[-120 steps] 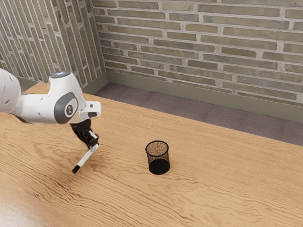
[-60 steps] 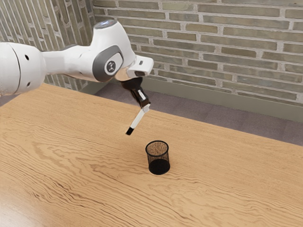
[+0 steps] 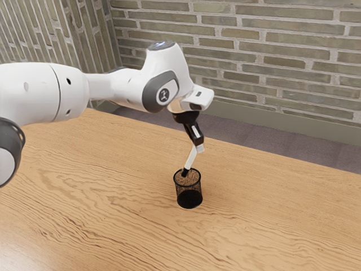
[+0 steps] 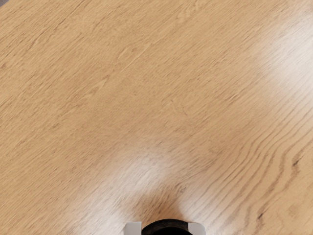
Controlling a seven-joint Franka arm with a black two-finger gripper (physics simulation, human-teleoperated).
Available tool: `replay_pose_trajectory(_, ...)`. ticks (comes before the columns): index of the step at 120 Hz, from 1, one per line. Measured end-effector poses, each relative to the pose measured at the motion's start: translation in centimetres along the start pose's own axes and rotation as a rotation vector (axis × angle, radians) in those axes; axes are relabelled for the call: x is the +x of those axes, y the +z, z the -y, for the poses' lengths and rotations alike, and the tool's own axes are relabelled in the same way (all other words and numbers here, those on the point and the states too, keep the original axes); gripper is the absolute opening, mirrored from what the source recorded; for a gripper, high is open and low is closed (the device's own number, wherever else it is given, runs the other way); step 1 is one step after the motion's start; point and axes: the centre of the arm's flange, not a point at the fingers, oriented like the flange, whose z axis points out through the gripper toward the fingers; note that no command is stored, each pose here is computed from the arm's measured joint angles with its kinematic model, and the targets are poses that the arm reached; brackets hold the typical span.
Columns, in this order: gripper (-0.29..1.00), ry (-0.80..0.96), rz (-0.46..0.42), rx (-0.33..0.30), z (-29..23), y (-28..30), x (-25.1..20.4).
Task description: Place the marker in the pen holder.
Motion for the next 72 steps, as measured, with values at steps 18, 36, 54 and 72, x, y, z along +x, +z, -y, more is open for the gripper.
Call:
replay_pose_trajectory(18,-0.06,0.003,0.035,-0.034,-0.7,2.1,-1.0)
replay_pose_trajectory(36,0.18,0.003,0.059,-0.071,-1.1,3.6,-1.9)
replay_pose_trajectory(54,0.45,0.043,0.004,-0.045,-1.5,-7.2,-3.4)
replay_pose_trajectory(72,0.58,0.087,0.016,0.050,0.3,-21.2,-9.1)
